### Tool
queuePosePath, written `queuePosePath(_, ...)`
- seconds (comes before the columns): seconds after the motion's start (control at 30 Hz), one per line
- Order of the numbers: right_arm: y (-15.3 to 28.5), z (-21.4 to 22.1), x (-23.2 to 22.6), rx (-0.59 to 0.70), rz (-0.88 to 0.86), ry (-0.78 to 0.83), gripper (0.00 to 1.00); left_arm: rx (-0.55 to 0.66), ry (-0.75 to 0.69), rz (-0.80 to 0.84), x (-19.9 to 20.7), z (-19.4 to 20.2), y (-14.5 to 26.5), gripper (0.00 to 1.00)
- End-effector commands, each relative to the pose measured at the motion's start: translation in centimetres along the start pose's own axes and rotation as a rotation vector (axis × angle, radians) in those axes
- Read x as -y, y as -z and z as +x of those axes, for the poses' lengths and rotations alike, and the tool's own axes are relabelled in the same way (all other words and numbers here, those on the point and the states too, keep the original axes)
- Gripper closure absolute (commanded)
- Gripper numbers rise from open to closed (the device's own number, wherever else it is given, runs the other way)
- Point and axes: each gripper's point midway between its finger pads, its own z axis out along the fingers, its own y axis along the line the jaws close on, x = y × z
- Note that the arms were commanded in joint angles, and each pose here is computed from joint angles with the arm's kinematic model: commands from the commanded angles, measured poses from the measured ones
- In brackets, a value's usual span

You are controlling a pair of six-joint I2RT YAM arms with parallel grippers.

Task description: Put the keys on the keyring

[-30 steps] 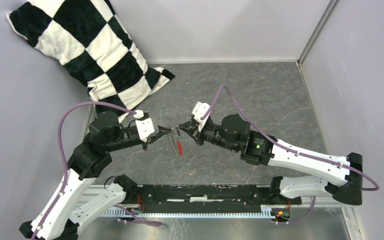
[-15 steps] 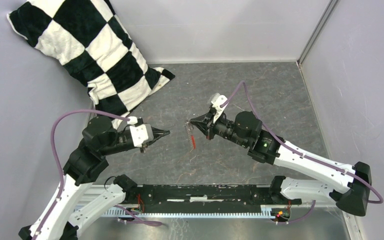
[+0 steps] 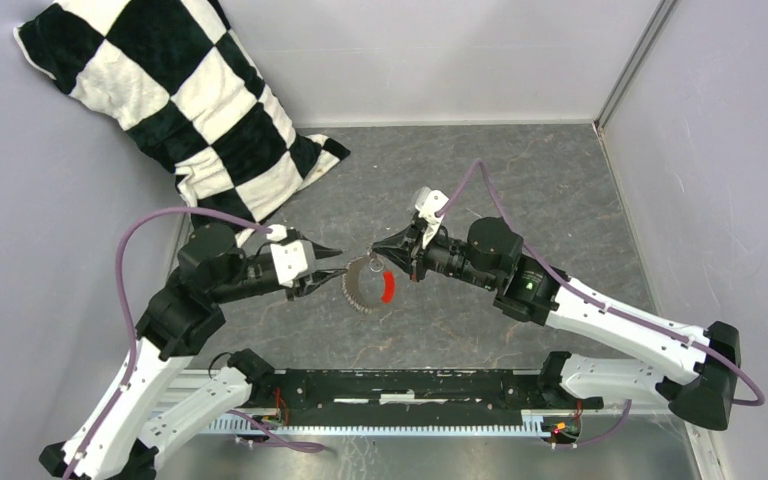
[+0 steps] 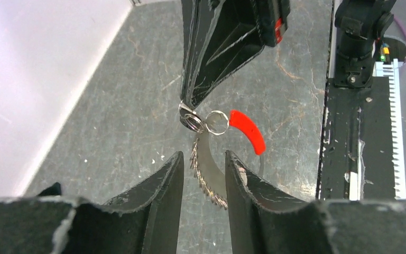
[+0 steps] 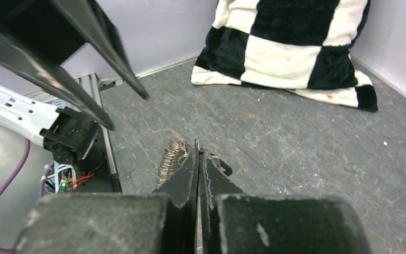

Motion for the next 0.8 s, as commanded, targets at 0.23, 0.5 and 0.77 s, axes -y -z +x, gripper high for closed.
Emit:
queuePosePath(0.23,0.5,-5.1,-2.9,0.143,-0.169,0.1,0.99,-0.026,0.15,0.042,0.2,0.3,-1.4,0.6)
queuePosePath(0.5,0.7,-6.0,-3.3,0.174,-0.189,0.118,0.99,0.018,0.194,0.063,0.3,-1.0,-1.8,0.61)
queuePosePath(0.77,-0.2,-5.9,-2.7,0.166,-0.156,0.092,0.99,0.01,0.264,0.086,1.0,-1.1,-1.7,0.64)
